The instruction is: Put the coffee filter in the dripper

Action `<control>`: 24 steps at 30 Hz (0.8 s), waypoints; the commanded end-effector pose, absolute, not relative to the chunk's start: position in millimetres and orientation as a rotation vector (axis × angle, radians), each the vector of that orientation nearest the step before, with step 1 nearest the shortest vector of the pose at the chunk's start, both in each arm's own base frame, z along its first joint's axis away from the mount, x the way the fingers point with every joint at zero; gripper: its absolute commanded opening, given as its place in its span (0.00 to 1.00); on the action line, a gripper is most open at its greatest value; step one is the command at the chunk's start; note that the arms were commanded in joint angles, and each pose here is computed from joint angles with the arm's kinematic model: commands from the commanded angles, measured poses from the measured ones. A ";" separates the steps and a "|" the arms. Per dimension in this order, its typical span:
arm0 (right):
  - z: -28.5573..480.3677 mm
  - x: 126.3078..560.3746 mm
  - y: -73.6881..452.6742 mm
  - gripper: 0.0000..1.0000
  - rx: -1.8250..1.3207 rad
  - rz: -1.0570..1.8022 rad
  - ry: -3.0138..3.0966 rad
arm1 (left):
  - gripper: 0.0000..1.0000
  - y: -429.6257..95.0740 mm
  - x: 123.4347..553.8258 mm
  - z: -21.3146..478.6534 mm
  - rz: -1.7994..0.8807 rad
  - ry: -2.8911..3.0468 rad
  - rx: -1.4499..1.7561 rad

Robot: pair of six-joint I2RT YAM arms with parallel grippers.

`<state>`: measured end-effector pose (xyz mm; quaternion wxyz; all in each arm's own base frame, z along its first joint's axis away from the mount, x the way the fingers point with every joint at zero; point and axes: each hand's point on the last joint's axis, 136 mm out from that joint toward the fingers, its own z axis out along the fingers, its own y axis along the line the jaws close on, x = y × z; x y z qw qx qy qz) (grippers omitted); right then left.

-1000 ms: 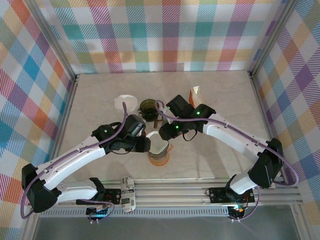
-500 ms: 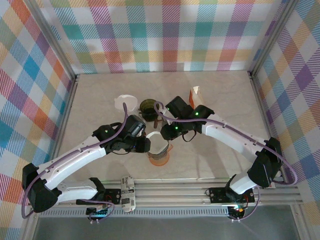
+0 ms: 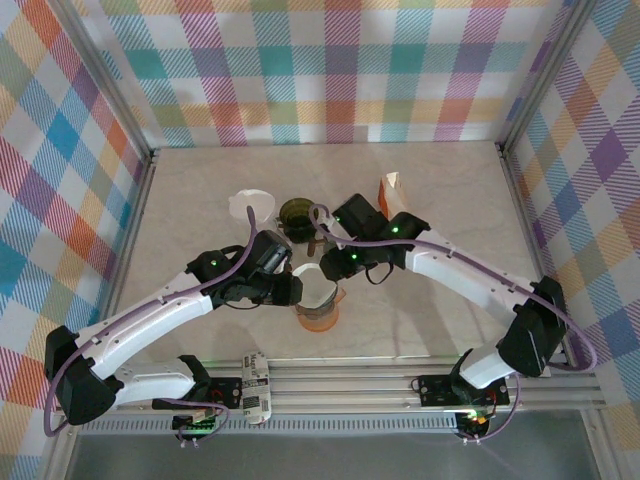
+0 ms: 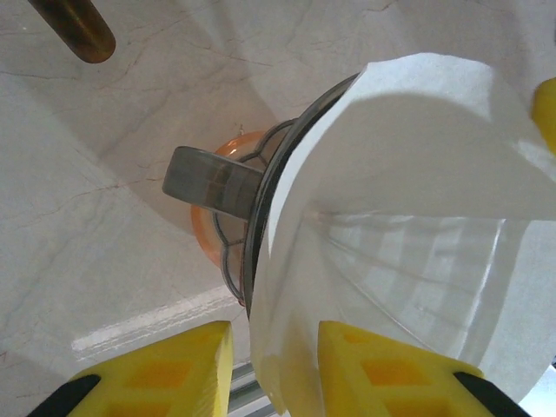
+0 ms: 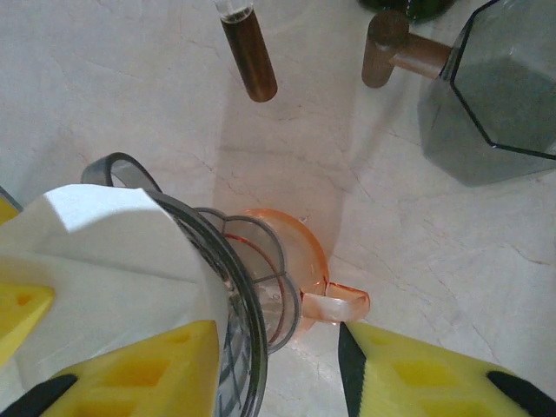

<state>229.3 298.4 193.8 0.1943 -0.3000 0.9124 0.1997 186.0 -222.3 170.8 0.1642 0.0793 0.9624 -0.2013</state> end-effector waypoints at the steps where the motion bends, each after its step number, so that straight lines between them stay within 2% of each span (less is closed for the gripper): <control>1: 206.6 226.1 301.1 0.41 -0.844 0.605 2.506 | 0.33 -221.2 187.8 167.9 -0.586 2.751 0.203; 4: 202.6 222.2 303.4 0.41 -0.851 0.631 2.510 | 0.33 -220.8 188.1 167.7 -0.585 2.751 0.198; 17: 182.7 211.4 302.7 0.22 -0.882 0.617 2.564 | 0.33 -222.8 188.0 166.7 -0.592 2.755 0.199; 22: 179.7 212.9 302.3 0.22 -0.878 0.599 2.570 | 0.33 -222.3 187.8 166.2 -0.592 2.756 0.196; 24: 183.4 214.3 301.2 0.27 -0.866 0.590 2.562 | 0.33 -222.5 188.0 167.9 -0.598 2.750 0.194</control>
